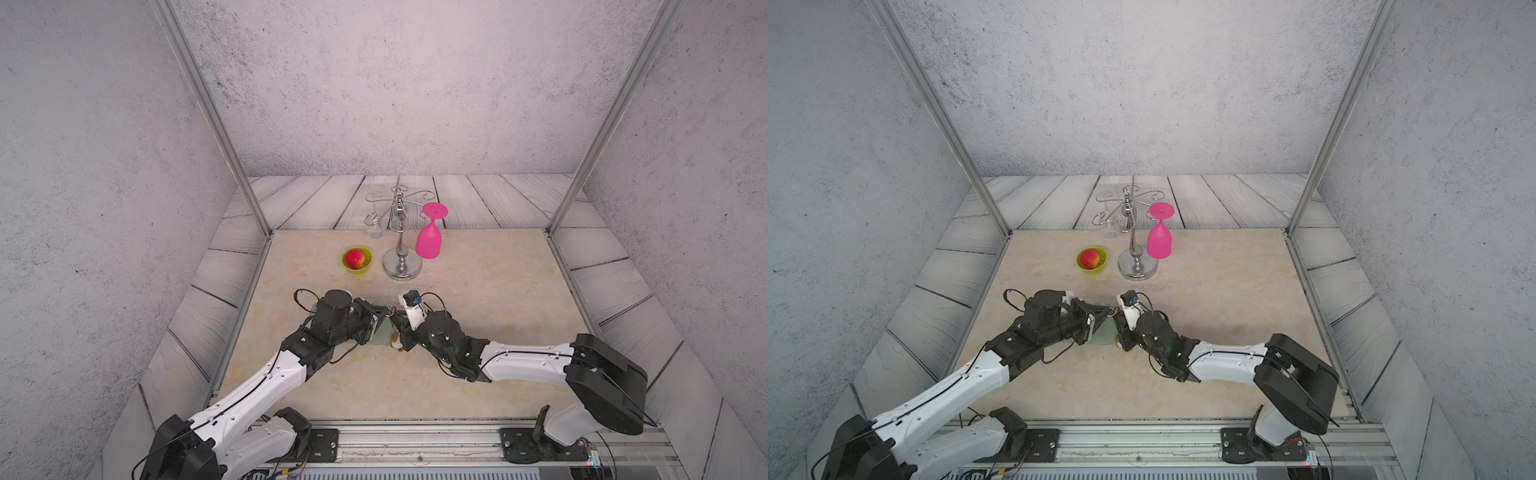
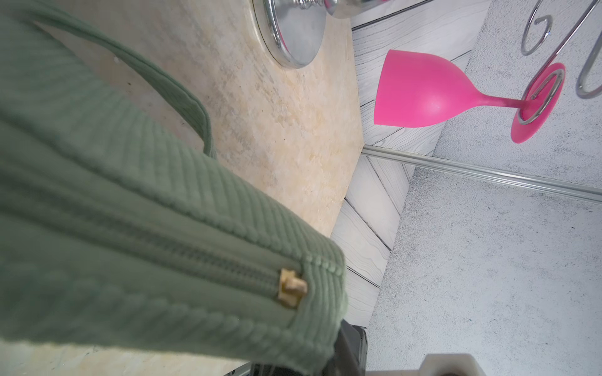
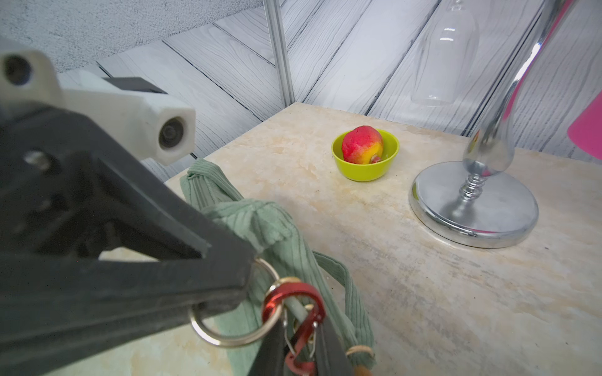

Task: Remove the decoration from the bag
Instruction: Remove the decoration item from the bag.

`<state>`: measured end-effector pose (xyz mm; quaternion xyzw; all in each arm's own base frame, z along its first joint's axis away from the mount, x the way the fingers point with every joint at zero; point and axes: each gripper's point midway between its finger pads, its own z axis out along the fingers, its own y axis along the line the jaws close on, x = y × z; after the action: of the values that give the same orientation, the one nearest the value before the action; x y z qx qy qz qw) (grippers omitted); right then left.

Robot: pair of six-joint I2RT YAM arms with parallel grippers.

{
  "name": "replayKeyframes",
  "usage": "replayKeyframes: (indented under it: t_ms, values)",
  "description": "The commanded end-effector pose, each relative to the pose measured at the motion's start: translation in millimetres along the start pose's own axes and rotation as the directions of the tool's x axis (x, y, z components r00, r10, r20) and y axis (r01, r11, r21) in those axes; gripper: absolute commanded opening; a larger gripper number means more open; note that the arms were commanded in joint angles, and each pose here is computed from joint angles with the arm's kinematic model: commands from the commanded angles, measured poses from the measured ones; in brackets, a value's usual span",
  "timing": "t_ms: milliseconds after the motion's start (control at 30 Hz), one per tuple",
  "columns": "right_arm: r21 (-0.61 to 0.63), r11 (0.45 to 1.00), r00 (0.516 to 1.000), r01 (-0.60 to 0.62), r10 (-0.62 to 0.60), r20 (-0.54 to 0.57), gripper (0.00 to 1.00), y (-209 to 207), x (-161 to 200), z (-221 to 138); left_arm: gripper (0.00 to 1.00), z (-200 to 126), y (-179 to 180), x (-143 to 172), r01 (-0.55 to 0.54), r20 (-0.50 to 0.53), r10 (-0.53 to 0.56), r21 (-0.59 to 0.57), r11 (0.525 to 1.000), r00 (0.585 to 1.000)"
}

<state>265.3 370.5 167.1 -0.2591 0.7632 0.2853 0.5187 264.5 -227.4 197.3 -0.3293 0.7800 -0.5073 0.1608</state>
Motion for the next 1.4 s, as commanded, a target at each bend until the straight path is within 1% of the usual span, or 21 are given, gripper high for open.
replayKeyframes:
  t_ms: [0,167,333,567,1000,1200,1367]
  values:
    - [0.031,1.0,1.0,-0.002,0.003,-0.003,0.11,-9.4,1.1,-7.1,0.0,-5.5,-26.0,-4.9,-0.024,0.025,0.023,0.075,0.997,0.999]
    - [0.037,0.999,1.0,-0.003,0.004,-0.007,0.11,-11.7,3.1,-8.8,0.0,-4.9,-23.5,-5.5,-0.035,0.028,0.033,0.071,0.997,0.999]
    - [0.045,0.999,1.0,-0.01,0.01,-0.001,0.11,-13.3,-0.2,-8.9,0.0,-5.1,-23.1,-5.2,-0.081,0.029,0.079,0.063,0.995,0.996]
    - [0.026,0.999,0.999,-0.03,0.029,0.025,0.11,-8.3,-15.3,-11.5,0.0,-3.0,-20.9,-5.9,-0.185,0.027,0.185,0.015,0.983,0.982]
    - [-0.006,0.999,0.997,-0.05,0.05,0.066,0.11,-1.0,-35.2,-16.9,0.0,8.6,-4.5,-12.5,-0.261,0.03,0.263,-0.062,0.963,0.964]
    - [-0.014,0.998,0.995,-0.058,0.059,0.085,0.11,0.7,-43.2,-21.6,0.0,9.3,2.5,-18.3,-0.312,0.044,0.319,-0.112,0.943,0.947]
    - [-0.001,0.998,0.994,-0.061,0.06,0.087,0.11,-1.5,-46.7,-23.0,0.0,6.3,7.3,-24.3,-0.383,0.057,0.397,-0.162,0.909,0.916]
